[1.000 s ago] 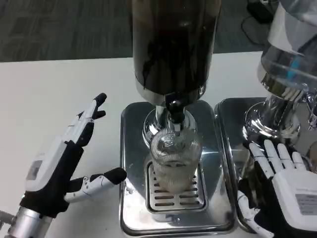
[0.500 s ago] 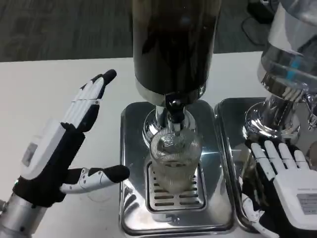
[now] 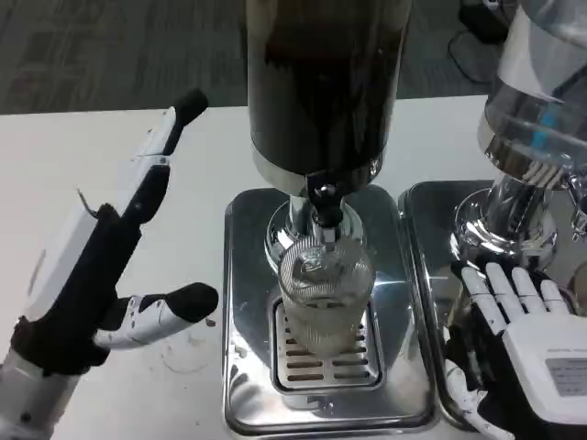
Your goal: Grasp the cup under the faucet to collect the drink, then remove the cup.
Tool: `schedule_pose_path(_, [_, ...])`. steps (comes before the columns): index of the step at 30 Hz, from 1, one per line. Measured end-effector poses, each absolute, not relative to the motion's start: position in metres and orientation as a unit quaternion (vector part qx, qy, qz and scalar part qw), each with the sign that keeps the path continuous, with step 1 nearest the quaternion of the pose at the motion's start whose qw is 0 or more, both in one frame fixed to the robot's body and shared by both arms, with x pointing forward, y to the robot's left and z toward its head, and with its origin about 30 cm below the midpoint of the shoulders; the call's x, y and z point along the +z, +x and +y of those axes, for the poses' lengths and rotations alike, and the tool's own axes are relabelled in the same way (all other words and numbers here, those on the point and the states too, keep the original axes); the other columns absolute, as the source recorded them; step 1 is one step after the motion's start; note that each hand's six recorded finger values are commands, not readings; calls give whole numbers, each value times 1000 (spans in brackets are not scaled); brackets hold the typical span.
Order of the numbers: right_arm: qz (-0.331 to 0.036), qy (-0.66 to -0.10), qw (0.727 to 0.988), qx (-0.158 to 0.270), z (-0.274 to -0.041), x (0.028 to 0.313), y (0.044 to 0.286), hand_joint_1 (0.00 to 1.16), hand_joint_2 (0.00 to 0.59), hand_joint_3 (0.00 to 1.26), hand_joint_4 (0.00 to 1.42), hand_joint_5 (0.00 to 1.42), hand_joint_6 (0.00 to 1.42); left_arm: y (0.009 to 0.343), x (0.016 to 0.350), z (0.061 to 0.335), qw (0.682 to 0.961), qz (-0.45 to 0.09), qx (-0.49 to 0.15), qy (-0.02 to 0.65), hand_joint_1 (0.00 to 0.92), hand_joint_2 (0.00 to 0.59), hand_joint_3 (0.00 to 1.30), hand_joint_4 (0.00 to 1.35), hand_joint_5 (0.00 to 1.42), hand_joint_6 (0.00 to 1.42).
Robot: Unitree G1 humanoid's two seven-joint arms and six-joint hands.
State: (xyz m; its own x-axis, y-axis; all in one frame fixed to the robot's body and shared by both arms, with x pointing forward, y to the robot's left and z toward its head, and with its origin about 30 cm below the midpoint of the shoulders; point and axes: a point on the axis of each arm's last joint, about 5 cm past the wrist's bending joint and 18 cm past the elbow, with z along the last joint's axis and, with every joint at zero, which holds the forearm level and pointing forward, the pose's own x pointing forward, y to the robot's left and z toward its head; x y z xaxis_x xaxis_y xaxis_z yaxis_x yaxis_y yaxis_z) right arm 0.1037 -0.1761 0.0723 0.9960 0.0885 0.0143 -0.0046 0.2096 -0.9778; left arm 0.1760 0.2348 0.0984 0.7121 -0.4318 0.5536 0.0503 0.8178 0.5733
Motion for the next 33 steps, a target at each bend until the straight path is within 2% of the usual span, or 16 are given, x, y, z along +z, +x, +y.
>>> schedule_pose_path(7, [-32, -623, 781, 36, -176, 73, 105, 263, 540, 51, 0, 0, 0, 177, 105, 227, 888, -352, -183, 233, 0, 113, 0, 0, 0, 0])
schedule_pose_path(14, [-34, -617, 786, 34, -177, 74, 108, 261, 542, 60, 0, 0, 0, 182, 107, 217, 901, -314, -239, 182, 0, 121, 0, 0, 0, 0])
schedule_pose_path(33, [-28, -606, 795, 24, -172, 72, 108, 264, 549, 64, 0, 0, 0, 199, 115, 207, 883, -309, -316, 161, 0, 134, 67, 0, 47, 39])
